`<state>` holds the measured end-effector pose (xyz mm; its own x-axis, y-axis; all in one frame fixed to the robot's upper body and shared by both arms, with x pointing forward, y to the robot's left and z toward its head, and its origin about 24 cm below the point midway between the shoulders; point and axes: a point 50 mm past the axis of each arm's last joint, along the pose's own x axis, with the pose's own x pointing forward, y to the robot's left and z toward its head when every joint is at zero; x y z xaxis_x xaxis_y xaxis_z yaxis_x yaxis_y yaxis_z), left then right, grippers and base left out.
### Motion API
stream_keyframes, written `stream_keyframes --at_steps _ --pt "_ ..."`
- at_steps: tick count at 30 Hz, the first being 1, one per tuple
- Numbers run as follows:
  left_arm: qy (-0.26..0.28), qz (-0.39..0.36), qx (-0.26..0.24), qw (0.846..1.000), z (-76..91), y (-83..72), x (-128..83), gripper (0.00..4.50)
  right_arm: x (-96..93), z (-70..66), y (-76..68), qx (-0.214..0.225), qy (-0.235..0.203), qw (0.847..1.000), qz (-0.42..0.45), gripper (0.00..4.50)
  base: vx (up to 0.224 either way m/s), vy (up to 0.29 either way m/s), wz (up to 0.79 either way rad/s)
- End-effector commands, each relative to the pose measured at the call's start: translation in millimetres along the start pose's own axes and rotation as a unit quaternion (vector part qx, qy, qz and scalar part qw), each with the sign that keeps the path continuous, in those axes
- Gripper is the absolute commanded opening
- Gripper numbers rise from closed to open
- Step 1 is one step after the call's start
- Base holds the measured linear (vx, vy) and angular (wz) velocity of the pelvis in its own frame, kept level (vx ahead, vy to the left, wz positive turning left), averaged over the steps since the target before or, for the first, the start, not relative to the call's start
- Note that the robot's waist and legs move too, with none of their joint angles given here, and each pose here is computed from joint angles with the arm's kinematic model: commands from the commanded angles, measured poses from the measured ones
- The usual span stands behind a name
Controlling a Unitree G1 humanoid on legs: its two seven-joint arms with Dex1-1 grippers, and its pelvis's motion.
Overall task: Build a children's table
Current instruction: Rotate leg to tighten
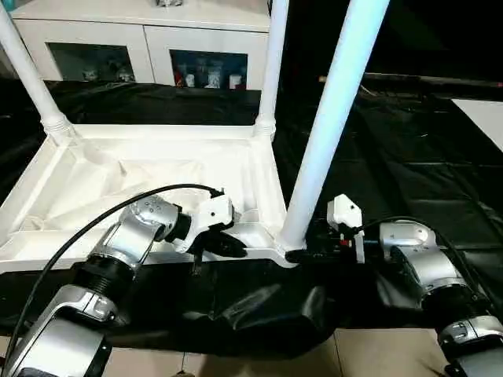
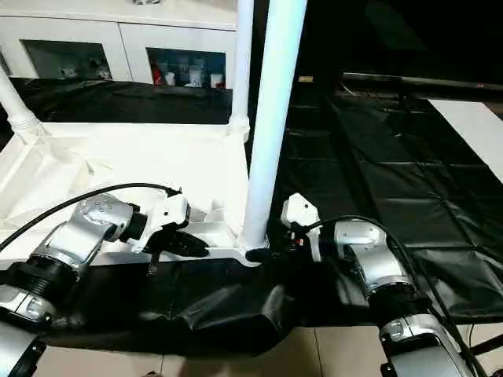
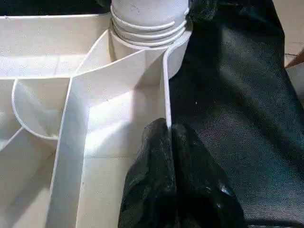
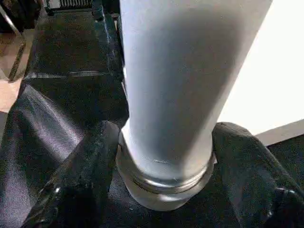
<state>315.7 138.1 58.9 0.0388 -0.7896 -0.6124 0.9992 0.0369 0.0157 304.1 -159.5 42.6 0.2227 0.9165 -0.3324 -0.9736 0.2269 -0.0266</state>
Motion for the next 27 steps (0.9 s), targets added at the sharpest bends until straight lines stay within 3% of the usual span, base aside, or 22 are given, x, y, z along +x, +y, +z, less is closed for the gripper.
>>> stream_keyframes --at_steps 1,6,18,20,23,26,27 --pt "0.031 -0.03 -0.01 0.999 -11.3 -8.1 7.9 0.0 -2.4 -2.6 0.3 0.012 0.005 1.0 0.005 2.88 0.0 0.0 0.0" --pt "0.032 -0.03 -0.009 0.999 -11.0 -7.6 7.7 0.0 -2.4 -3.1 0.4 0.013 0.005 1.0 0.004 2.64 0.0 0.0 0.0" --pt "0.033 -0.024 -0.012 0.999 -12.4 -7.6 9.0 0.0 -0.9 -8.0 0.0 0.02 0.008 1.0 -0.022 2.62 0.0 0.0 0.0" --pt "0.018 0.029 -0.033 0.999 -11.7 -0.4 17.9 0.0 7.5 -14.6 -8.2 0.05 -0.002 0.991 -0.121 2.62 0.0 0.0 0.0" --pt "0.004 0.066 -0.047 0.997 -9.4 4.9 26.7 0.0 17.4 -19.8 -10.5 0.09 -0.017 0.979 -0.184 2.61 0.0 0.0 0.0" --pt "-0.012 0.084 -0.062 0.995 -3.3 8.0 38.5 0.0 32.1 -24.8 -10.7 0.131 -0.028 0.959 -0.251 2.61 0.0 0.0 0.0" --pt "-0.018 0.094 -0.067 0.993 0.7 10.2 44.3 0.0 39.5 -27.0 -11.6 0.152 -0.026 0.945 -0.288 2.61 0.0 0.0 0.0"
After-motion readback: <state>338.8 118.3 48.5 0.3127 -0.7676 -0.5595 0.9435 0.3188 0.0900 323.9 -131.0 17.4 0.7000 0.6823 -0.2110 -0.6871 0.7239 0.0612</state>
